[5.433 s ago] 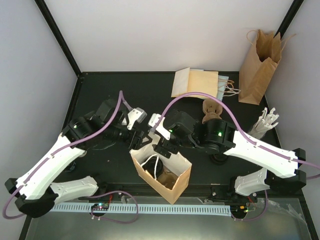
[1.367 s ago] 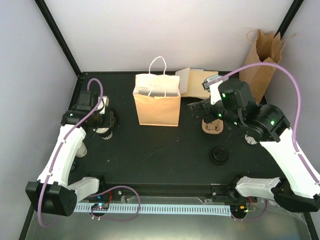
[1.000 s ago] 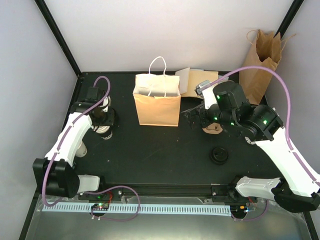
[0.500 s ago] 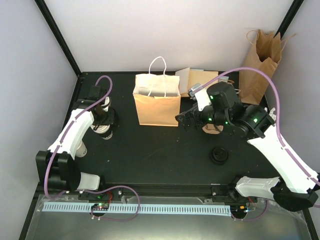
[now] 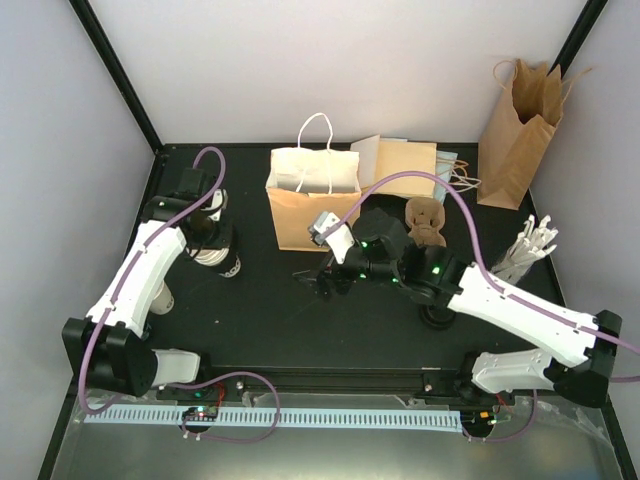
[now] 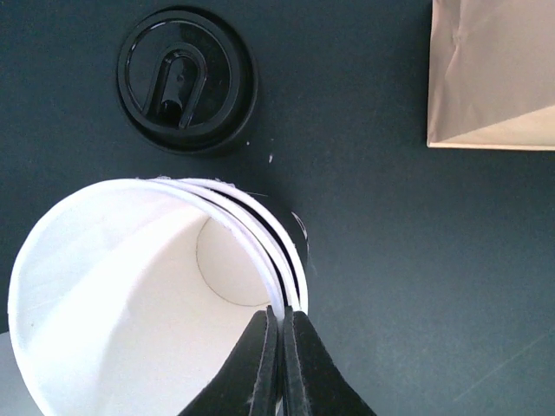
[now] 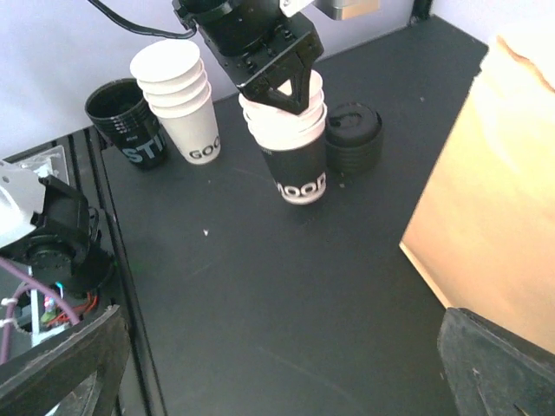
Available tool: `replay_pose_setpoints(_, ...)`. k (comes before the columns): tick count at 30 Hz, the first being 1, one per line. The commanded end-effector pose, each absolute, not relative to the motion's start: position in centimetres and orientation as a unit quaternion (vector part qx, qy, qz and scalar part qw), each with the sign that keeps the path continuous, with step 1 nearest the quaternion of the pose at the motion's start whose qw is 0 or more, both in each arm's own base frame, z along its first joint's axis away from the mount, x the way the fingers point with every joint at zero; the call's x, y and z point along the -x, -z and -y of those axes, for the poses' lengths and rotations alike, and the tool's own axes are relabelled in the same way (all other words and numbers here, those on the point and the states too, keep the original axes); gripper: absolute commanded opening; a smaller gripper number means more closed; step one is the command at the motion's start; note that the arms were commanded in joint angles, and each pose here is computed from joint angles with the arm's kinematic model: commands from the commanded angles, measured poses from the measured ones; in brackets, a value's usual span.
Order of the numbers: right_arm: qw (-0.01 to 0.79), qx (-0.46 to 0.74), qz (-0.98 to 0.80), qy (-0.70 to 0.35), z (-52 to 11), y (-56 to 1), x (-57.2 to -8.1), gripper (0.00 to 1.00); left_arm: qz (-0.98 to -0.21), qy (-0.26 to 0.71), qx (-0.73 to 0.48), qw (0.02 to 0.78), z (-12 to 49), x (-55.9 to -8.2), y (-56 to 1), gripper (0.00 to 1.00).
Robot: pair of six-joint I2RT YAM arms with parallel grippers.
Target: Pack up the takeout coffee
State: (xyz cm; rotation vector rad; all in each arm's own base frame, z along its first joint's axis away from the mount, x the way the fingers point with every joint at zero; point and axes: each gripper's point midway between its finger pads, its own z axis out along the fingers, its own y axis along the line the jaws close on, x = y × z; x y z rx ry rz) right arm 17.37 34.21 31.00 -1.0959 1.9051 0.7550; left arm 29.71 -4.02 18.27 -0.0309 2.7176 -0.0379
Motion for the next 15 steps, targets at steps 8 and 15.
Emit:
replay_pose_setpoints(8,0.5,0.442,-0.612,-0.424,-41.1,-29.9,-17.8,1.0,-0.975,0.057,-0.028,0.212,7.0,-26.7,-22.1,0.02)
replay_pose_setpoints(15,0.516,0.427,-0.627,-0.396,-45.6,-25.5,-20.0,1.0,-0.975,0.074,-0.052,0.201,8.6,-25.4,-21.9,0.02)
